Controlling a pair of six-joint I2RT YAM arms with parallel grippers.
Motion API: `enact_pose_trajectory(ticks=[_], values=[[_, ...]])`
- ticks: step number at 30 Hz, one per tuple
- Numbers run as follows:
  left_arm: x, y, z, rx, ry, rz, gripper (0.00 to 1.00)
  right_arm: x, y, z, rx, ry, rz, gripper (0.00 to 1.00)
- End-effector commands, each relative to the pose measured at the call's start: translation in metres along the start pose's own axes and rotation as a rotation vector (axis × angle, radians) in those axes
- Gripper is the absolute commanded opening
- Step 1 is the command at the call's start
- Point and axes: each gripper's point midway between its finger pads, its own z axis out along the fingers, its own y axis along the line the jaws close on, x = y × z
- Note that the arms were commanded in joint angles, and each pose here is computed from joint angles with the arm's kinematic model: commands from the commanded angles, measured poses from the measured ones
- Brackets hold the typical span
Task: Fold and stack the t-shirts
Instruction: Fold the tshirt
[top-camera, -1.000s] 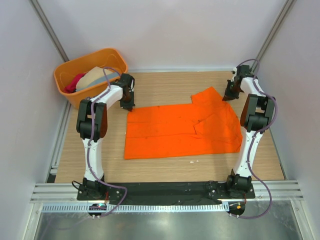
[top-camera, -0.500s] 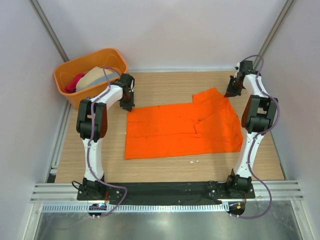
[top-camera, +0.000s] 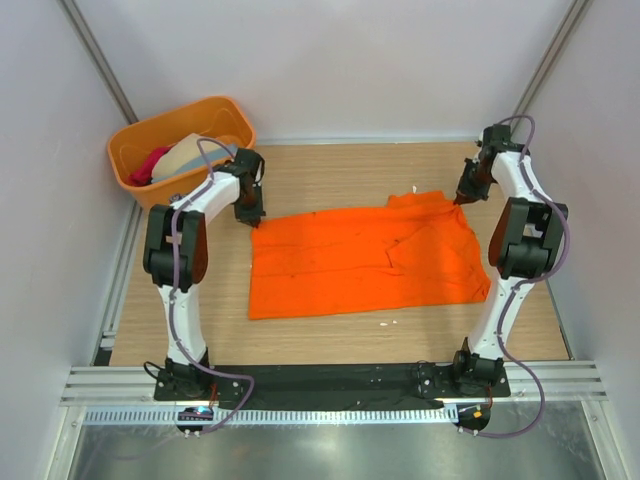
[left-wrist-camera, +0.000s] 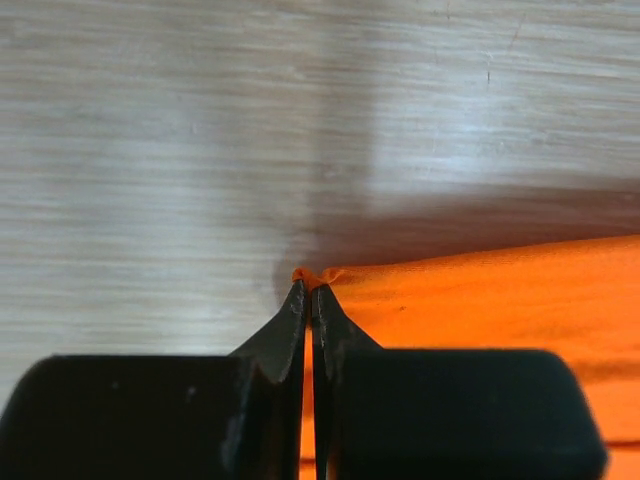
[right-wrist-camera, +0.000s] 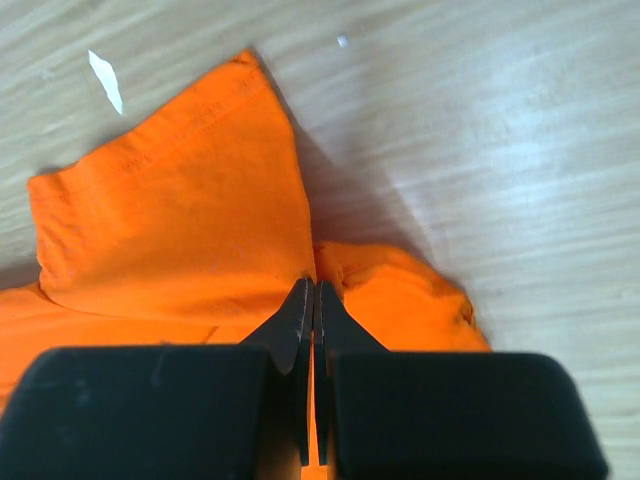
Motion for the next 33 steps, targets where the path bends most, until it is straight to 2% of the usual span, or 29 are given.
enact_pose_trajectory(ticks=[1, 11, 23, 33], values=[[-0.009, 0.005, -0.035, -0.022, -0.072, -0.026, 0.00, -0.004, -0.009, -0.038, 0.047, -0.058, 0.033, 0.01], [0.014, 0.005, -0.066, -0.007, -0.090, -0.031, 0.00, 0.032, -0.027, -0.057, 0.121, -0.007, 0.073, 0.01], [0.056, 0.003, -0.066, -0.056, -0.040, 0.010, 0.00, 0.094, -0.047, -0.065, 0.155, 0.074, 0.129, 0.01], [0.072, 0.014, -0.065, -0.095, -0.010, 0.025, 0.00, 0.118, -0.055, -0.062, 0.159, 0.081, 0.145, 0.01]])
